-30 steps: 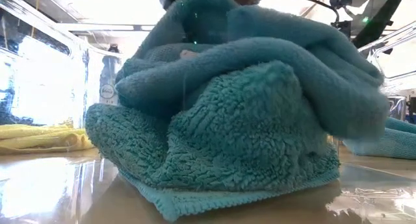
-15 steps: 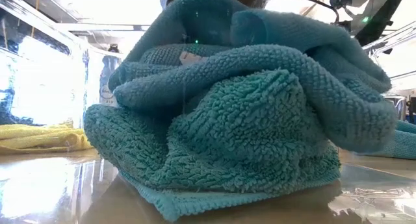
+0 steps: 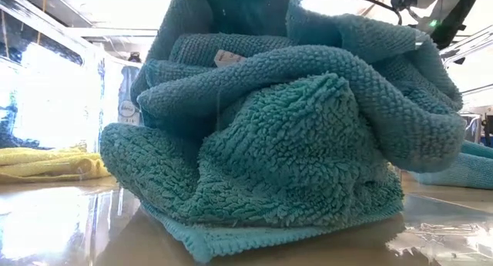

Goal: Sort microfiber towel by color & place in baskets
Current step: Put the yellow microfiber towel into the top transparent bin

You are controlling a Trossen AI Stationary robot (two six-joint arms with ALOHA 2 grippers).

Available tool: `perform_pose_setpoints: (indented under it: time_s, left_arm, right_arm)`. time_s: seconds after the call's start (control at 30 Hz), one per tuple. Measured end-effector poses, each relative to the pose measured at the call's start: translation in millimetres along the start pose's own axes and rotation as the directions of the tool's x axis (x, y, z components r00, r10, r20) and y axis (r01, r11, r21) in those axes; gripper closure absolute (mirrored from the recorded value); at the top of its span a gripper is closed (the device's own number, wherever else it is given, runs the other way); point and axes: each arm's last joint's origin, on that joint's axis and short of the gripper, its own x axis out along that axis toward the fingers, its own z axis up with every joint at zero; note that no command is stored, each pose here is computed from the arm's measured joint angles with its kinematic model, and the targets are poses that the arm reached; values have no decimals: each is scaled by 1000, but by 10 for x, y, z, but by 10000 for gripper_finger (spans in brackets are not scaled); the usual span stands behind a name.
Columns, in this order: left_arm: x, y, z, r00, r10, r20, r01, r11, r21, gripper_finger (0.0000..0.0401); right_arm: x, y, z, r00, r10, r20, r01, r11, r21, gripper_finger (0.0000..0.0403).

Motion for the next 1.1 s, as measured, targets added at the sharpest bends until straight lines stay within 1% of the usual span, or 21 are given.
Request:
perform_pose_setpoints:
  time_s: [0.03,0.13,0.17,0.23,0.37,0.5,0.6,0.7,0.83,0.97,1.03,1.1]
  left_arm:
    - [-43,-2,0,1000,2,9,-2,1000,17,302]
    - [-198,15,-23,998,48,36,-51,993,106,302]
    - [-241,32,-38,998,64,28,-68,988,139,302]
    - [-299,73,-80,995,103,-4,-100,975,196,302]
    - [-357,149,-121,978,206,38,-209,935,287,302]
    - [-378,310,-190,969,242,44,-243,914,326,302]
    - [-427,527,-271,963,262,58,-267,914,307,302]
    - [-511,787,-392,963,250,98,-267,930,253,302]
    - [-652,1128,-572,962,177,208,-219,955,198,302]
    - [-757,1453,-764,938,117,326,-177,971,161,302]
    - [-788,1588,-857,922,89,377,-158,975,158,302]
    - [-802,1721,-950,913,51,405,-122,981,151,302]
  right_arm:
    - [1,0,0,1000,0,0,0,1000,-1,259]
    - [0,7,4,1000,20,-1,-20,1000,-12,259]
    - [1,11,8,1000,28,1,-27,999,-19,259]
    - [0,20,14,999,53,3,-53,998,-27,259]
    - [-1,35,31,996,86,13,-86,996,-28,259]
    - [-6,69,80,986,162,50,-159,985,-66,259]
    - [-19,116,156,960,256,109,-247,964,-95,259]
    - [-24,202,264,909,377,176,-359,925,-125,259]
    - [20,433,421,815,529,236,-481,845,-234,259]
    - [159,806,547,736,627,253,-525,766,-370,259]
    - [244,1016,600,717,657,232,-529,730,-433,259]
    - [319,1216,675,715,668,207,-518,704,-486,259]
